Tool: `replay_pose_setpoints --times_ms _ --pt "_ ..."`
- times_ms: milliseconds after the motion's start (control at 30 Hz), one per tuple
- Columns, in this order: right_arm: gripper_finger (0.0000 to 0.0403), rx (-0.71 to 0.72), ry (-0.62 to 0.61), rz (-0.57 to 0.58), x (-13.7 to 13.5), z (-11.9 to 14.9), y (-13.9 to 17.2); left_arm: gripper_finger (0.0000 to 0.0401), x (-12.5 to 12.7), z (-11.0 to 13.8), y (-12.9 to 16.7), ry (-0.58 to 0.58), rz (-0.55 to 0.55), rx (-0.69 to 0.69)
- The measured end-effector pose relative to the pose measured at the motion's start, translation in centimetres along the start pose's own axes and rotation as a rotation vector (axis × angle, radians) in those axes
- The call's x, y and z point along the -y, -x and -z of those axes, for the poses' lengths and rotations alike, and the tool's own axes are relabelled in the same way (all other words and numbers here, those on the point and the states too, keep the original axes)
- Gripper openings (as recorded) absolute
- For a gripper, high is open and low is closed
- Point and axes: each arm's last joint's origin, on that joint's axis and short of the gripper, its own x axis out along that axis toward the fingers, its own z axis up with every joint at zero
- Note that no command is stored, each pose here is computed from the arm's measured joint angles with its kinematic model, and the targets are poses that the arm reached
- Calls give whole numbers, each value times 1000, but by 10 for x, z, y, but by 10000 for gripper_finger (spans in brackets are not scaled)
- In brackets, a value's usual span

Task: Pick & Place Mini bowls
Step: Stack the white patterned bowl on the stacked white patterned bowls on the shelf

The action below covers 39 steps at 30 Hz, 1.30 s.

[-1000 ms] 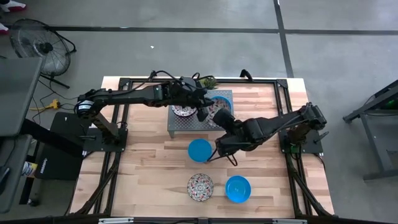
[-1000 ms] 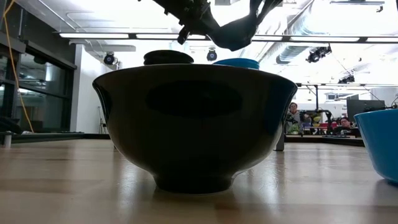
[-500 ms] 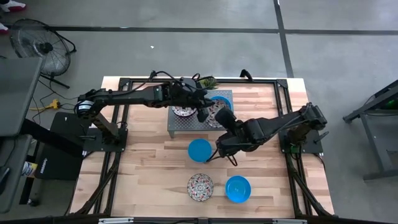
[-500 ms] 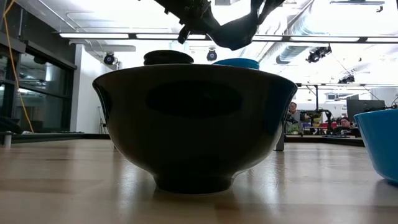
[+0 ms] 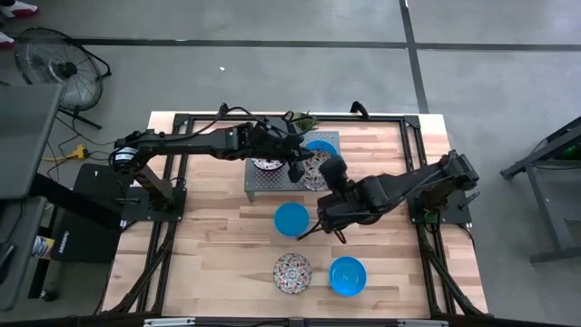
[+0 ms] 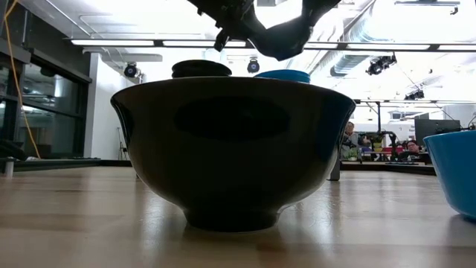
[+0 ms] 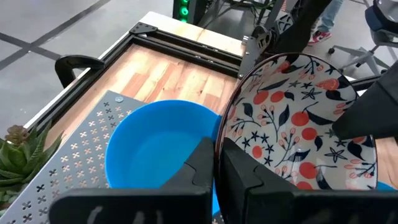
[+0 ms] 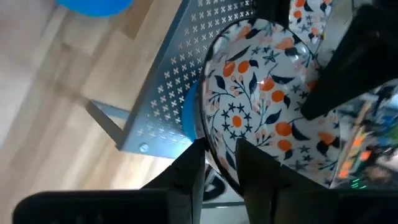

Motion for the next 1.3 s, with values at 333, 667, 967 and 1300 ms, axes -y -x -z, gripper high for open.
replay_pose_setpoints --times_ms 333,667,967,1300 --pt "153 28 -191 -86 2 5 4 3 -1 0 0 1 -6 1" --pt "258 23 -272 -84 2 8 7 3 -2 -1 0 2 -15 4" --pt "266 64 -460 -47 14 35 27 3 0 -12 13 -42 -20 -23" --pt "266 114 -786 -34 28 73 50 2 0 -46 52 -131 -74 -116"
